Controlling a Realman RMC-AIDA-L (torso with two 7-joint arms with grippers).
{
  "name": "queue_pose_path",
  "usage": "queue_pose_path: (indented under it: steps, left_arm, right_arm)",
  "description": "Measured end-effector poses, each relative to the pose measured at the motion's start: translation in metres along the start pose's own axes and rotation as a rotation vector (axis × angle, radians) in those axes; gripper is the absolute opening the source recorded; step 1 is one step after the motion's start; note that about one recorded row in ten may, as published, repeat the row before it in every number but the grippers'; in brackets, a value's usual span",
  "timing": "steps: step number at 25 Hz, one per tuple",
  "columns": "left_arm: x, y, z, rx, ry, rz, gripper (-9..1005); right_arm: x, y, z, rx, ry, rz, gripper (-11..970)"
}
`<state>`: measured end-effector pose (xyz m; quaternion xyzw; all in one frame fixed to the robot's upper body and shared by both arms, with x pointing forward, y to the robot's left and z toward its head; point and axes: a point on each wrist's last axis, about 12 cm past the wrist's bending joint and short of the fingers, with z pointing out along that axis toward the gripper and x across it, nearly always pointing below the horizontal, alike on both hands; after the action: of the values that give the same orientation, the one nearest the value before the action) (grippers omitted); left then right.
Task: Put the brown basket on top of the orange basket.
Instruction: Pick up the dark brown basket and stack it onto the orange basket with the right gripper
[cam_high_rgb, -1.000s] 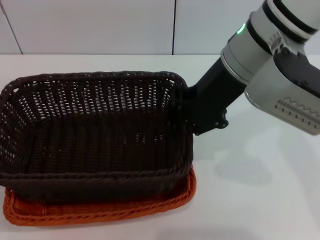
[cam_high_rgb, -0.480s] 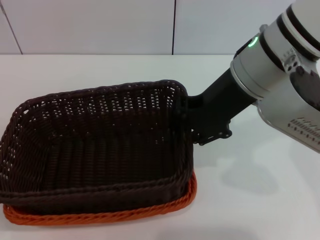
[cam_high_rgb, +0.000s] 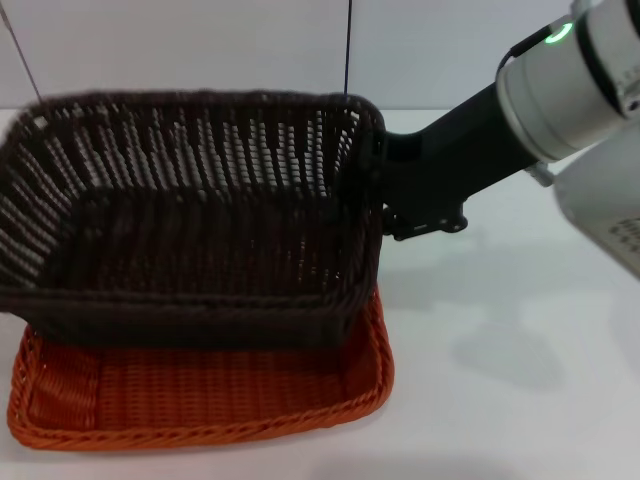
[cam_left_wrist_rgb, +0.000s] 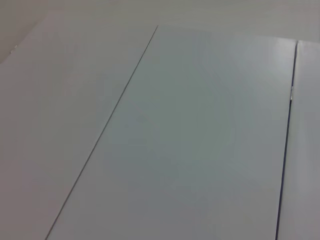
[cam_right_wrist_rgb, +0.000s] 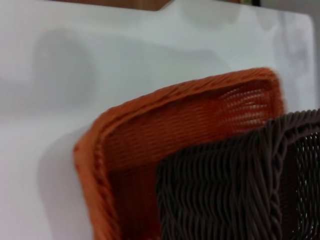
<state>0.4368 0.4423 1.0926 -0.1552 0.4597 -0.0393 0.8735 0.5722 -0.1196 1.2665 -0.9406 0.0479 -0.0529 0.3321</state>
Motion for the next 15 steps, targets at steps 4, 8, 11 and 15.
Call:
queue_pose_path:
  steps: [4,8,11,15]
  left_arm:
    - [0.002,-0.001,0.001,-0.001,0.002,0.011,546]
    - [0.002,-0.001,0.002,-0.002,0.003,0.020,546]
    - [0.001,0.000,0.000,-0.004,0.002,0.023,545]
    - [0.001,0.001,-0.004,-0.013,0.001,0.021,545]
  right_arm:
    - [0.009,0.002,0.017,-0.050,-0.048,0.014,289]
    - [0.008,0.000,0.020,-0.056,-0.057,-0.005,288]
    - [0.006,0.000,0.024,-0.086,-0.054,-0.001,313]
    - [0.005,0.006,0.032,-0.120,-0.082,0.000,346]
